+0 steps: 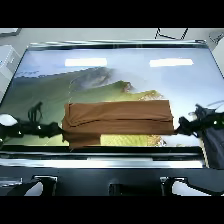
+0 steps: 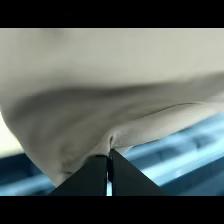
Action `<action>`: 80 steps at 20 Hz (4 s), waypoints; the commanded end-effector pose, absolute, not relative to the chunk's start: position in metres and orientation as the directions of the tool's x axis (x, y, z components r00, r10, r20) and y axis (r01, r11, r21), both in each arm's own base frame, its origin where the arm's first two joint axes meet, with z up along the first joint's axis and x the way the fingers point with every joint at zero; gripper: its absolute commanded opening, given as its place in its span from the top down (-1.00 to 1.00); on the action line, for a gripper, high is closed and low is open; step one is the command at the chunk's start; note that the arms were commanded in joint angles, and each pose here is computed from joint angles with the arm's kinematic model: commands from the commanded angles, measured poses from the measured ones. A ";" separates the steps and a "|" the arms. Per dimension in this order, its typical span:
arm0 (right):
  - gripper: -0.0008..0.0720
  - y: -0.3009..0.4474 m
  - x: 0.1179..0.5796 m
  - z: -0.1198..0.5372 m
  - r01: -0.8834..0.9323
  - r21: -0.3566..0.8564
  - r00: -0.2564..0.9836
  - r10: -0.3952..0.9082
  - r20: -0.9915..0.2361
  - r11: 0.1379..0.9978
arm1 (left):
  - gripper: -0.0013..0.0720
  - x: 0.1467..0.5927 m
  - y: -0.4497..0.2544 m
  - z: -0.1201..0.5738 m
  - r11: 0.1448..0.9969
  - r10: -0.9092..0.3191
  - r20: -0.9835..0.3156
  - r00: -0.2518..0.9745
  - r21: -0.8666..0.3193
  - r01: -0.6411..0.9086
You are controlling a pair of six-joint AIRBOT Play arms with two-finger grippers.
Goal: Fold the clothes and pants, and hang the long-sleeved shirts on hangers.
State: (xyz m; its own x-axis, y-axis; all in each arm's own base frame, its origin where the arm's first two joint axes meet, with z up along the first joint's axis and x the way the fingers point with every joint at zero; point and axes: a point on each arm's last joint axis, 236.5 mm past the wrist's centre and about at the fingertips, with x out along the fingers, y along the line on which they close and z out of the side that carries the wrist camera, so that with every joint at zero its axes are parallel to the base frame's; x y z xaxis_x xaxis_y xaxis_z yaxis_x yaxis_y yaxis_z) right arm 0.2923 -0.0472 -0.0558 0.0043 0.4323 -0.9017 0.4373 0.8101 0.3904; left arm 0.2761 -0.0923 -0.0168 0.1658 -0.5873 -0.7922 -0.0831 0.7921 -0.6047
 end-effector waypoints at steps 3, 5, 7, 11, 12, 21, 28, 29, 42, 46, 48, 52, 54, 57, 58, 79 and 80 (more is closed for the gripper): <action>0.88 -0.045 0.407 -0.026 0.395 0.400 0.245 0.325 -0.914 0.827 | 0.90 0.375 -0.084 0.011 0.814 -0.560 -0.785 0.267 -0.580 0.002; 0.87 -0.044 0.431 -0.037 0.420 0.413 0.252 0.333 -0.908 0.808 | 0.90 0.408 -0.086 0.000 0.811 -0.566 -0.786 0.247 -0.585 -0.004; 0.87 -0.037 0.448 -0.049 0.438 0.454 0.266 0.371 -0.890 0.776 | 0.90 0.432 -0.092 -0.016 0.805 -0.576 -0.789 0.213 -0.593 -0.020; 0.77 -0.030 0.456 -0.076 0.494 0.487 0.254 0.416 -0.873 0.720 | 0.89 0.446 -0.106 -0.063 0.794 -0.598 -0.793 0.119 -0.606 -0.046; 0.59 -0.027 0.454 -0.075 0.496 0.495 0.246 0.432 -0.868 0.713 | 0.75 0.446 -0.110 -0.068 0.778 -0.619 -0.778 0.103 -0.626 -0.049; -0.97 -0.067 0.423 -0.080 0.450 0.492 0.142 0.484 -0.863 0.745 | -0.50 0.437 -0.061 -0.007 0.748 -0.652 -0.744 0.147 -0.662 -0.038; -0.87 -0.026 0.431 -0.103 0.444 0.601 0.112 0.624 -0.773 0.665 | -0.47 0.437 -0.109 0.071 0.672 -0.738 -0.633 0.235 -0.723 0.162; -0.74 -0.022 0.434 -0.107 0.438 0.598 0.112 0.619 -0.777 0.672 | -0.46 0.437 -0.123 0.082 0.641 -0.765 -0.599 0.235 -0.744 0.191; 0.88 0.055 0.429 0.079 0.055 0.772 0.263 0.737 -0.623 0.633 | 0.90 0.457 -0.320 0.010 0.640 -0.768 -0.587 0.256 -0.724 0.257; 0.88 0.102 0.406 0.149 -0.071 0.753 0.316 0.731 -0.605 0.654 | 0.89 0.408 -0.385 -0.055 0.608 -0.794 -0.603 0.076 -0.786 0.110; 0.87 0.123 0.391 0.175 -0.114 0.750 0.326 0.737 -0.592 0.652 | 0.89 0.398 -0.421 -0.060 0.545 -0.837 -0.541 0.076 -0.838 0.028; 0.87 0.155 0.366 0.204 -0.150 0.756 0.317 0.755 -0.574 0.637 | 0.90 0.378 -0.489 -0.065 0.416 -0.890 -0.436 0.132 -0.896 -0.153; 0.87 0.164 0.363 0.204 -0.162 0.749 0.310 0.753 -0.580 0.643 | 0.90 0.364 -0.521 -0.062 0.342 -0.911 -0.384 0.150 -0.908 -0.243; 0.87 0.174 0.377 0.190 -0.122 0.728 0.336 0.718 -0.609 0.674 | 0.90 0.371 -0.535 -0.061 0.320 -0.903 -0.376 0.208 -0.912 -0.257; 0.87 0.182 0.382 0.186 -0.127 0.732 0.333 0.724 -0.604 0.670 | 0.90 0.380 -0.527 -0.061 0.331 -0.901 -0.378 0.213 -0.916 -0.228; -0.90 0.330 0.446 0.011 0.122 0.898 0.126 0.891 -0.437 0.423 | 0.90 0.445 -0.009 0.211 0.936 -0.255 -0.637 0.728 -0.352 0.020; -0.90 0.291 0.454 0.019 0.098 0.874 0.151 0.861 -0.485 0.476 | 0.90 0.442 -0.009 0.209 0.936 -0.259 -0.646 0.719 -0.351 0.022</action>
State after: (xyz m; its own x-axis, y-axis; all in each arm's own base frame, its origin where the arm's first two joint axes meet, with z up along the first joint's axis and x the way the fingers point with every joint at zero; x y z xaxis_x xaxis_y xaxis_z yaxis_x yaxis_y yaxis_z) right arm 0.4378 0.3537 0.0047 0.1144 0.8945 -0.4321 0.1470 0.4149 0.8979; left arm 0.4567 -0.0181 0.2045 0.7261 -0.2834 -0.6264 0.0142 0.9171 -0.3985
